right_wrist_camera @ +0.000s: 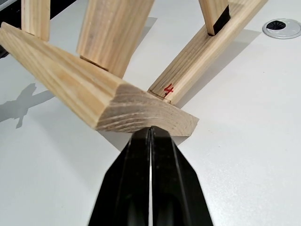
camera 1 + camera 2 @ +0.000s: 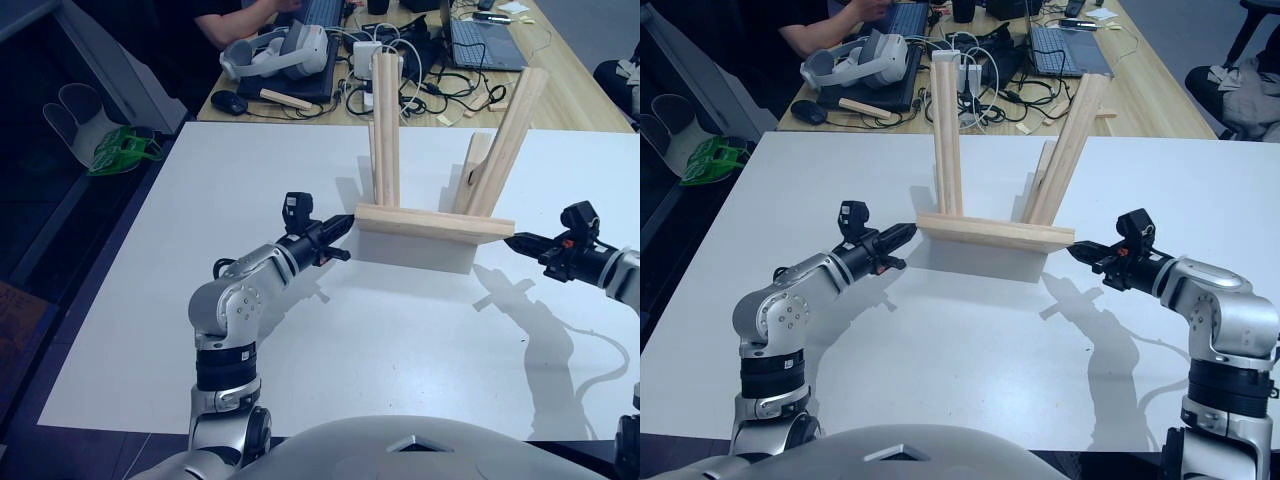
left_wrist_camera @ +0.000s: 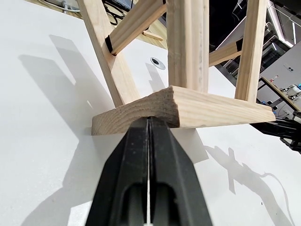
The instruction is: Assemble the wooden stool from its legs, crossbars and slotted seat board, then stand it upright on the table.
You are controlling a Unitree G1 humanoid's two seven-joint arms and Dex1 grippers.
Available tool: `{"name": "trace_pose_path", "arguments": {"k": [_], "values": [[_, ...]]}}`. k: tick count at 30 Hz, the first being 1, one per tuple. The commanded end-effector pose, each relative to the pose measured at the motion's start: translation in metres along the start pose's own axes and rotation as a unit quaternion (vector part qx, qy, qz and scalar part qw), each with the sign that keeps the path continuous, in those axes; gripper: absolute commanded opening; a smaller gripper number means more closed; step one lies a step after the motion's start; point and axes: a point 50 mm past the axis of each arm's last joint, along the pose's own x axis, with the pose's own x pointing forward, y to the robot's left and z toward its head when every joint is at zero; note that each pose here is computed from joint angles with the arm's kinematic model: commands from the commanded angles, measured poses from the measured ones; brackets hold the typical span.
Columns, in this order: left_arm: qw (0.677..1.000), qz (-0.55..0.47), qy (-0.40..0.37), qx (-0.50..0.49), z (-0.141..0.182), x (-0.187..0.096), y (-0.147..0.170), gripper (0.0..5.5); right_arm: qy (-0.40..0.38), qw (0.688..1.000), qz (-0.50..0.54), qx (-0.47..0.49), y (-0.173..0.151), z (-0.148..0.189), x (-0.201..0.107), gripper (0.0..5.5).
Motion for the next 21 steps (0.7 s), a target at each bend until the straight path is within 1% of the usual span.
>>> {"name": "trace_pose_path", "arguments": {"k": [1,13,21], "values": [[0.979,-0.200,0.016,-0.026,-0.0028,0.0211,-0.0578,0.03,-0.058,0.983,0.174,-0.010,0.0447,0.0201,0.0300,0.00],[0.979,-0.202,0.006,-0.033,0.0005,0.0207,-0.0582,0.03,-0.072,0.982,0.175,0.003,0.0453,0.0249,0.0295,0.00],[0.982,-0.188,0.020,-0.021,-0.0030,0.0207,-0.0547,0.03,-0.069,0.983,0.171,0.006,0.0433,0.0222,0.0292,0.00]]}}
